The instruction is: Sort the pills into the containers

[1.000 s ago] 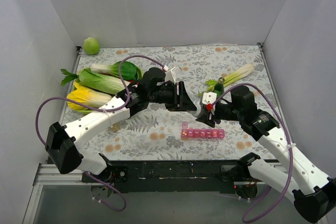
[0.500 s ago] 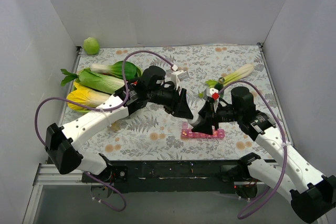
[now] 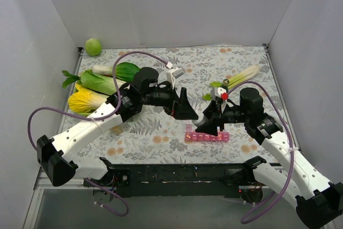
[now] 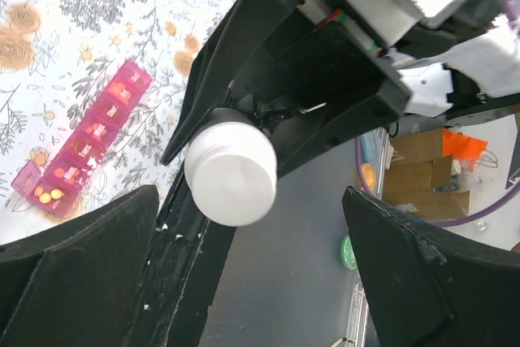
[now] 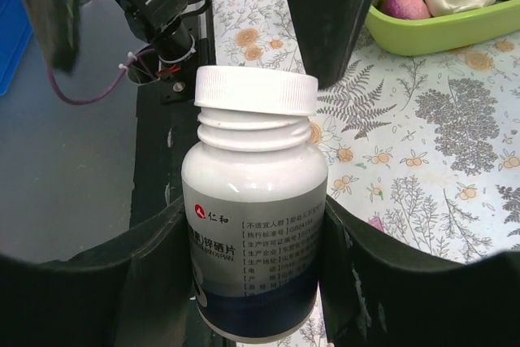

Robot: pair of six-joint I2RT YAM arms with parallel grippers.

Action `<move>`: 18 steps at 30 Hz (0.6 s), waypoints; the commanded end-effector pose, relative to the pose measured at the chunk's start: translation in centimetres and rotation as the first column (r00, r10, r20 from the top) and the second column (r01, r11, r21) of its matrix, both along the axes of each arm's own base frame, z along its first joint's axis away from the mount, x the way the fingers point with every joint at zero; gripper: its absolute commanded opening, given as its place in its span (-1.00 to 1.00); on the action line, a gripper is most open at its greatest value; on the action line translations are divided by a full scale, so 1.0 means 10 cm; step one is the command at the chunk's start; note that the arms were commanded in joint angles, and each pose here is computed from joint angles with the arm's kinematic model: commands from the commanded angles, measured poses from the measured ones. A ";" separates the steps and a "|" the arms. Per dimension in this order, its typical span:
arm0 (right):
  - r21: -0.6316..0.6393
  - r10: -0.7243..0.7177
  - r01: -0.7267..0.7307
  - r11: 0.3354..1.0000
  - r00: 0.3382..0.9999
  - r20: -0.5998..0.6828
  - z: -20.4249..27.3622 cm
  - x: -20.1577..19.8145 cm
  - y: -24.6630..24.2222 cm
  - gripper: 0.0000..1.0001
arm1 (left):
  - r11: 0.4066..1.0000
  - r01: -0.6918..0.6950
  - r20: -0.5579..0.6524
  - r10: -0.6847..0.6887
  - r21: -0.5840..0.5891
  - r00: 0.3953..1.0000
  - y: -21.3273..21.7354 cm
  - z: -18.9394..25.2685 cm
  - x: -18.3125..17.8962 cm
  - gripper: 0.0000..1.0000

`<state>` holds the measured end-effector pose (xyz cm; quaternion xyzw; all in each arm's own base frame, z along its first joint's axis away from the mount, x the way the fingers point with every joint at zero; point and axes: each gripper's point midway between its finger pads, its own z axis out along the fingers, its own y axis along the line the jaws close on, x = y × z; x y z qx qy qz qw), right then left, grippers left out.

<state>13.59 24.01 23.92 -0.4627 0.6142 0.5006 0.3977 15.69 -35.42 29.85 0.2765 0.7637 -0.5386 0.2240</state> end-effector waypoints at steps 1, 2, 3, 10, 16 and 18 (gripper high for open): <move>0.010 -0.002 0.000 1.000 0.994 0.106 0.08 0.03 -0.03 -0.97 | 0.993 -0.041 0.031 0.045 -0.111 0.998 0.15 0.40 -0.05 0.96; 0.001 -0.005 0.005 1.000 0.994 0.113 0.07 0.04 -0.04 -0.97 | 0.992 -0.060 0.024 0.063 -0.114 0.998 0.17 0.40 -0.03 0.96; -0.003 -0.004 0.005 1.000 0.990 0.144 0.08 0.05 -0.04 -0.97 | 0.991 -0.088 0.006 0.089 -0.101 0.996 0.20 0.35 -0.01 0.96; -0.062 -0.043 0.064 0.996 0.957 0.287 0.09 0.21 -0.12 -0.97 | 0.959 -0.275 -0.173 0.259 -0.074 0.950 0.30 0.16 0.13 0.96; -0.072 -0.041 0.065 0.995 0.953 0.301 0.09 0.25 -0.11 -0.97 | 0.959 -0.272 -0.257 0.245 -0.076 0.935 0.15 0.11 0.19 0.81; -0.073 -0.042 0.067 0.995 0.953 0.299 0.09 0.25 -0.11 -0.97 | 0.962 -0.259 -0.268 0.228 -0.086 0.936 0.10 0.11 0.20 0.77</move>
